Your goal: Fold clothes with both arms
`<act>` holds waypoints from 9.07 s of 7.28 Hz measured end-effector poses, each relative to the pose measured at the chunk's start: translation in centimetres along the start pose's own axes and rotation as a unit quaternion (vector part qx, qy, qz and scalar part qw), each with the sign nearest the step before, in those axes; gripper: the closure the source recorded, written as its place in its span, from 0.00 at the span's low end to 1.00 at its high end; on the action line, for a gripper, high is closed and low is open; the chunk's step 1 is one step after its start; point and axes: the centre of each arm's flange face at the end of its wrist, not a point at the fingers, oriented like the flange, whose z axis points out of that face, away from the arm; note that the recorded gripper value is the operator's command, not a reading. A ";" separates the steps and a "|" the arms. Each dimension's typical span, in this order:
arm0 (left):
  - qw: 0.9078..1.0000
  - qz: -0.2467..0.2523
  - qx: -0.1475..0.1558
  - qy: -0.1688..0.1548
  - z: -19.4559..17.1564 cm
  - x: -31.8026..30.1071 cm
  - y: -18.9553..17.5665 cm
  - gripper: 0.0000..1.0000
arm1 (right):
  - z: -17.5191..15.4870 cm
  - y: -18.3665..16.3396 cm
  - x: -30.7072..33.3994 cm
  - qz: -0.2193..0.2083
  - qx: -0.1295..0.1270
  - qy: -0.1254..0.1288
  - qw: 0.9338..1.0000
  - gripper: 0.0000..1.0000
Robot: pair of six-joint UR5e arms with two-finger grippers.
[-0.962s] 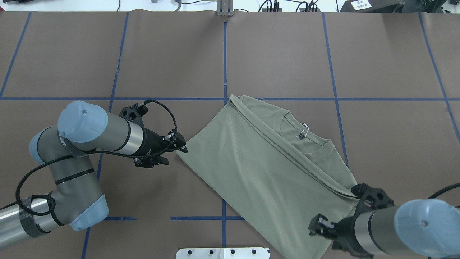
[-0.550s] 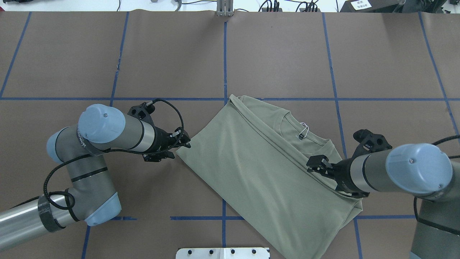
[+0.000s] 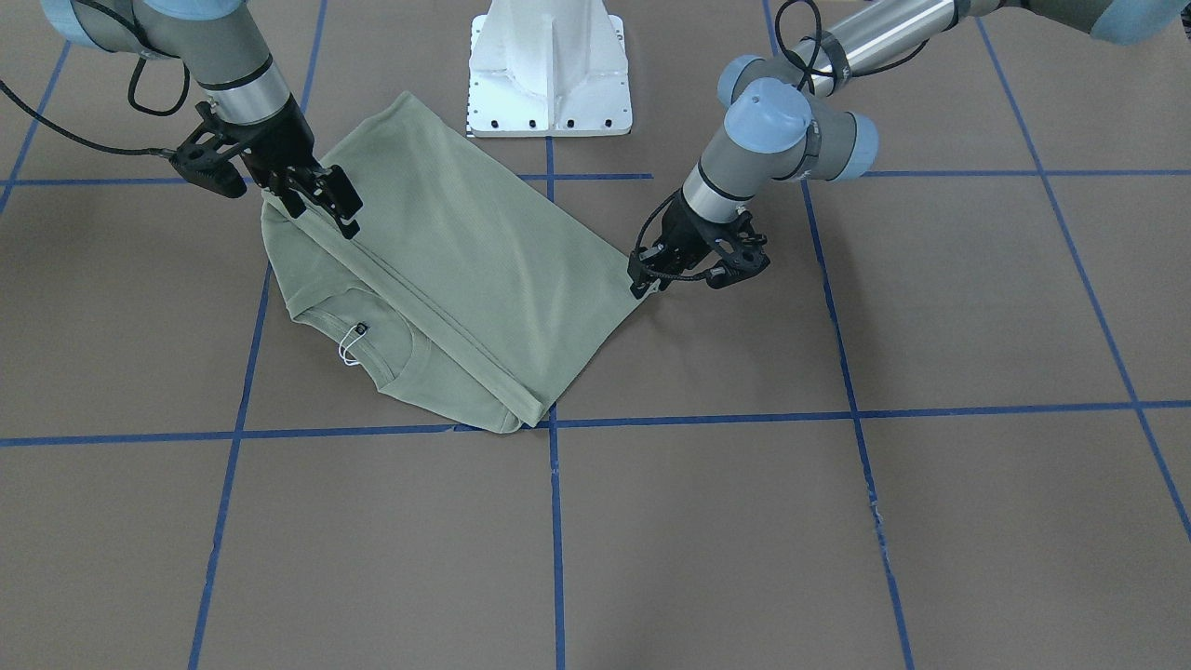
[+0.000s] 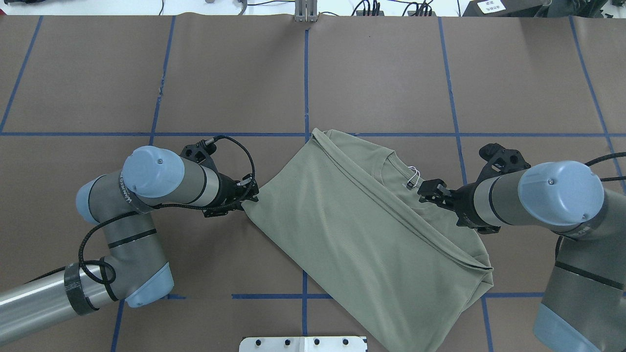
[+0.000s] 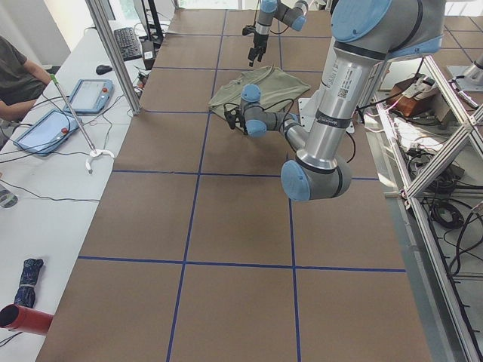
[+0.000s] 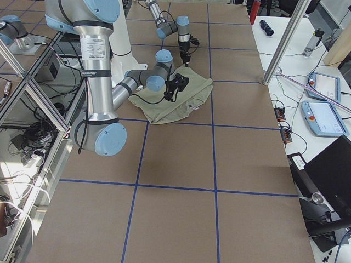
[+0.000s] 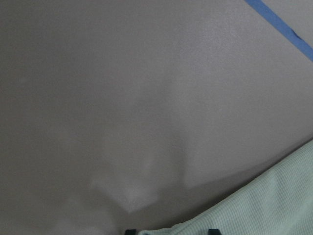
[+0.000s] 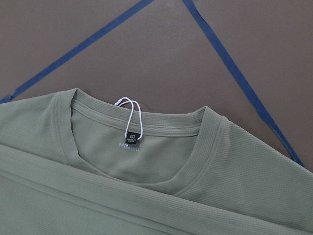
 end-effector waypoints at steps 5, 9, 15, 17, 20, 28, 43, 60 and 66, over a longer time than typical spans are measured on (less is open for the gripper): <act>0.996 0.017 0.085 0.016 -4.2 4.5 -7.7 1.00 | -0.2 -0.8 -1.3 0.004 0.008 -0.011 1.000 0.00; 0.983 -0.017 0.178 0.037 -2.4 16.8 -24.2 0.95 | -0.1 -1.0 -1.4 0.007 0.010 -0.012 1.000 0.00; 0.988 0.022 0.102 0.111 -8.6 12.7 -21.5 0.35 | 3.6 1.0 -7.9 -0.012 -0.003 -0.022 1.000 0.00; 0.989 0.032 0.078 0.122 -11.5 10.1 -19.0 0.34 | 6.0 3.1 -9.7 -0.095 -0.017 -0.010 0.995 0.00; 0.990 0.029 0.073 0.116 -11.8 9.1 -18.4 0.34 | 7.5 7.0 -13.6 -0.316 -0.038 0.037 0.947 0.00; 0.991 0.024 0.070 0.109 -11.3 8.0 -18.6 0.34 | 11.3 5.9 -11.3 -0.486 -0.066 0.134 0.861 0.00; 0.991 0.028 0.065 0.114 -12.4 6.8 -17.9 0.34 | 12.9 1.8 -20.7 -0.471 -0.031 0.121 0.873 1.00; 0.991 0.028 0.067 0.113 -12.4 6.5 -17.9 0.34 | 10.1 6.4 -8.2 -0.063 -0.023 0.059 0.996 0.24; 0.991 0.028 0.067 0.113 -12.4 6.5 -17.9 0.34 | 10.6 7.2 -6.4 0.000 -0.019 0.045 0.999 1.00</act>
